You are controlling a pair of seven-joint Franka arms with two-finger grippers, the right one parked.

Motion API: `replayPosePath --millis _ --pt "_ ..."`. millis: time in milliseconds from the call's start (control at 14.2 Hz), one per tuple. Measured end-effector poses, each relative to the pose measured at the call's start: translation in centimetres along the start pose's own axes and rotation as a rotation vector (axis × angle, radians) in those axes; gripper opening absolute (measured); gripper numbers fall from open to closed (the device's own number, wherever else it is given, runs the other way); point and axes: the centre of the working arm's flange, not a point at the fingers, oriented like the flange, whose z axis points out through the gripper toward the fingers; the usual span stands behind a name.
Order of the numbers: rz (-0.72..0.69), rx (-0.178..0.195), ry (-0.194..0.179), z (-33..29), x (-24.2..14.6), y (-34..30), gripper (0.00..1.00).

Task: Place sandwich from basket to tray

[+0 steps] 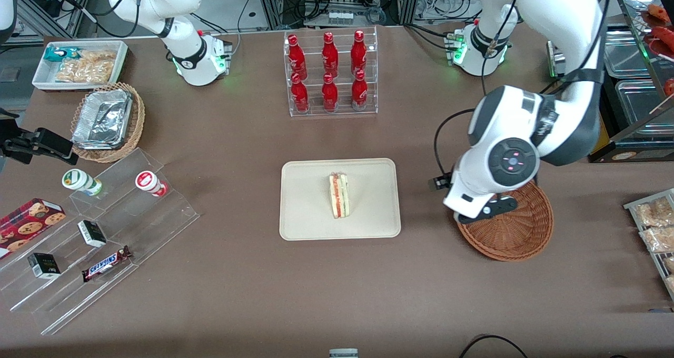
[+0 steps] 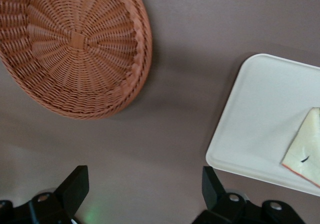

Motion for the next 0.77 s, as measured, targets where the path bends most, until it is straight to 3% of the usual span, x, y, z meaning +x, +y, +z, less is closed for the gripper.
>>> replayPosePath --millis 141,352,773 --pt "0.05 -0.028 -0.021 -0.5 0.3 -3.5 1.0" --pt "0.136 -0.07 -0.016 -2.8 -0.8 -8.7 1.0" --pt "0.299 -0.09 0.067 -7.9 -4.1 -17.6 1.0"
